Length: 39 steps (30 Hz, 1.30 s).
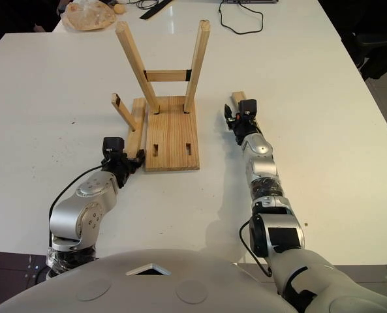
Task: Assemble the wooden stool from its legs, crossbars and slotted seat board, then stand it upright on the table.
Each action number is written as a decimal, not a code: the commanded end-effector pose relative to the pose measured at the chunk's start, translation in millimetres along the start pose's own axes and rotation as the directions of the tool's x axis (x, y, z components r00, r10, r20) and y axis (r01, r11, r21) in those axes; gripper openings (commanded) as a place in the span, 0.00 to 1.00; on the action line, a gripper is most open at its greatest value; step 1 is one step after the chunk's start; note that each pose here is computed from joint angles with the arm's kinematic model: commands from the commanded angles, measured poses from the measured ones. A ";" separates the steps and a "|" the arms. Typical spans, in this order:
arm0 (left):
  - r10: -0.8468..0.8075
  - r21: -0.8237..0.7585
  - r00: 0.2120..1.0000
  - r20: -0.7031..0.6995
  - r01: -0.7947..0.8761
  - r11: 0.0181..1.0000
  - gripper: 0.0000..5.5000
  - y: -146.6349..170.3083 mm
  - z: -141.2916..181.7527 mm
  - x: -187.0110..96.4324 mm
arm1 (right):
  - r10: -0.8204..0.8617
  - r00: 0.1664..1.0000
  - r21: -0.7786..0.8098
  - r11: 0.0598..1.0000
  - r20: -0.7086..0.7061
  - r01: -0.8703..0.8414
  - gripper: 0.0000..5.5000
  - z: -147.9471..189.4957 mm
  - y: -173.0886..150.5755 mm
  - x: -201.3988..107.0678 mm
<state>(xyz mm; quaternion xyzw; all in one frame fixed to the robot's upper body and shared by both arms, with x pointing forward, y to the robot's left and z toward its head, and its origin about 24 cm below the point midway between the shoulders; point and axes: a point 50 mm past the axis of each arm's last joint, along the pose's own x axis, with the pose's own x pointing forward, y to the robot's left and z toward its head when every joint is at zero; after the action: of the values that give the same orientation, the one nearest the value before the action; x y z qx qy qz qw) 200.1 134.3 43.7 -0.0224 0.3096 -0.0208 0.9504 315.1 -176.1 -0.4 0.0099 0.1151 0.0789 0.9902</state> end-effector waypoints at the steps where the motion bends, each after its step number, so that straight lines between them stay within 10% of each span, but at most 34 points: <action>1: -0.066 -0.039 0.993 -0.094 0.063 0.997 0.61 -0.9 -13.6 4.0 | -0.038 0.954 0.074 0.995 -0.296 0.062 0.42 -75.0 0.5 -35.4; 11: -0.128 -0.069 0.988 -0.090 0.122 0.990 0.37 -4.6 -12.6 7.1 | -0.059 0.957 0.082 0.993 -0.286 0.085 0.42 -73.2 -2.5 -35.7; 20: 0.089 -0.056 0.993 0.078 -0.084 0.995 0.37 20.8 13.7 12.3 | -0.183 0.963 0.208 0.952 -0.198 0.223 0.42 -42.9 -20.9 -23.0; 25: 0.282 -0.537 0.894 0.348 -0.057 0.842 0.37 65.7 75.3 13.2 | -0.241 0.967 -0.422 0.871 0.079 0.251 0.42 21.7 -20.9 -2.3; 29: 0.334 -0.713 0.797 0.503 0.164 0.681 0.37 90.0 106.1 3.8 | -0.303 0.854 -0.488 0.717 0.423 0.497 0.42 84.0 -34.6 3.9; 34: 0.214 -0.608 0.654 0.725 0.465 0.643 0.37 84.0 140.9 -15.2 | -0.497 0.830 0.058 0.864 0.255 0.500 0.42 103.9 -52.2 14.5; 39: 0.009 -0.420 0.571 0.821 0.593 0.687 0.37 58.6 147.9 -30.3 | -0.201 0.929 0.467 0.884 0.309 0.036 0.42 136.3 -26.3 18.9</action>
<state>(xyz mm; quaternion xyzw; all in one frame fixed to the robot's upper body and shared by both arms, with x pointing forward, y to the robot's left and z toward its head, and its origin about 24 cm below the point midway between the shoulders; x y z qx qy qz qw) 272.0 220.2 153.3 -0.4382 -0.1108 0.0438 0.8910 361.1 -221.8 95.0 0.0542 -0.0114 -0.1402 0.9886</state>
